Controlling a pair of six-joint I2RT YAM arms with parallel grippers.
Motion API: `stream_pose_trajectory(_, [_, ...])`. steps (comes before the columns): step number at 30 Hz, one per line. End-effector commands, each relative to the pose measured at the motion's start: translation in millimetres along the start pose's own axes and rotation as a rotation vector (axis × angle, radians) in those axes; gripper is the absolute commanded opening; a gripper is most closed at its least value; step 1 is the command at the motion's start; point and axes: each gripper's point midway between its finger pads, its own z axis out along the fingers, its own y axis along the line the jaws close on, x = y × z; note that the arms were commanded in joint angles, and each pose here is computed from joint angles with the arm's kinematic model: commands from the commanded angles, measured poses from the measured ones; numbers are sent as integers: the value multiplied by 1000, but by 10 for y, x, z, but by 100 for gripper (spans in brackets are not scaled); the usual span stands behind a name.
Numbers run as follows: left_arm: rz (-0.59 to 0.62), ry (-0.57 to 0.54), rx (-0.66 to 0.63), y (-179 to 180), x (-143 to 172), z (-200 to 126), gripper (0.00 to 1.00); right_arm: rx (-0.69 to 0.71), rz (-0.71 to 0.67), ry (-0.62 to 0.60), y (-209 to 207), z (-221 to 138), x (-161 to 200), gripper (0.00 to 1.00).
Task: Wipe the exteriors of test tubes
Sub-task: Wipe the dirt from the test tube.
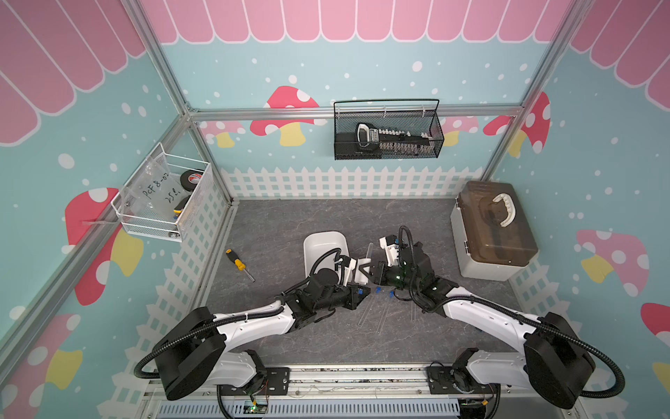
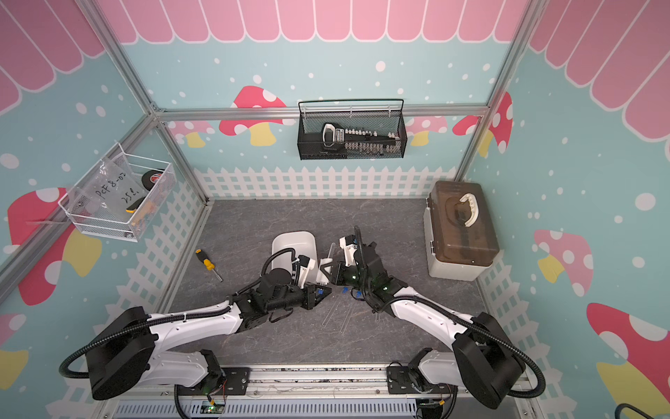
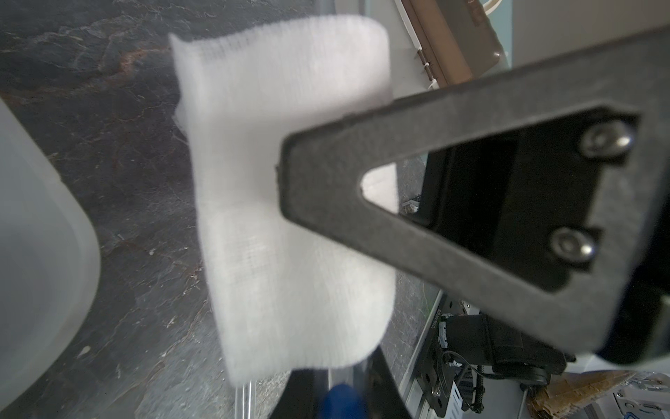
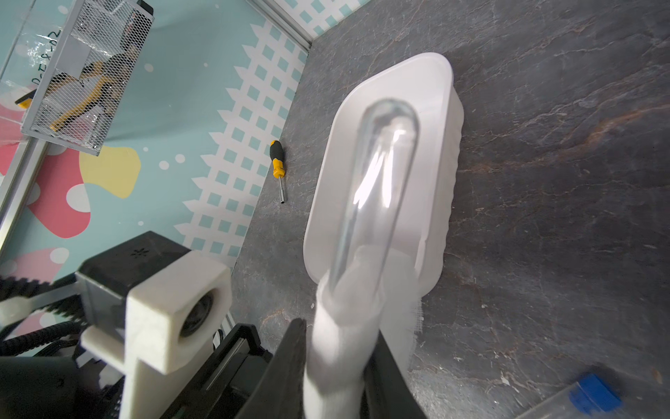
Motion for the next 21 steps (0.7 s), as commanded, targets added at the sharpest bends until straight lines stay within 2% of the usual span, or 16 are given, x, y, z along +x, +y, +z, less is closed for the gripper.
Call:
stream_pose_trajectory(1, [-1,-36,37,-84,-109,-7,9,35,-8,-39,-81,18,-180,24])
stream_pose_trajectory(11, [7,-26,50,-120,-102,-11,9,23,-45,-104,-37,73,-723,24])
stream_pose_trajectory(16, [16,-24,57,-146,-124,7,9,0,-26,-80,-5,74,-656,24])
stream_pose_trajectory(21, [22,-47,61,-184,-206,17,10,3,5,-38,-10,55,-361,24])
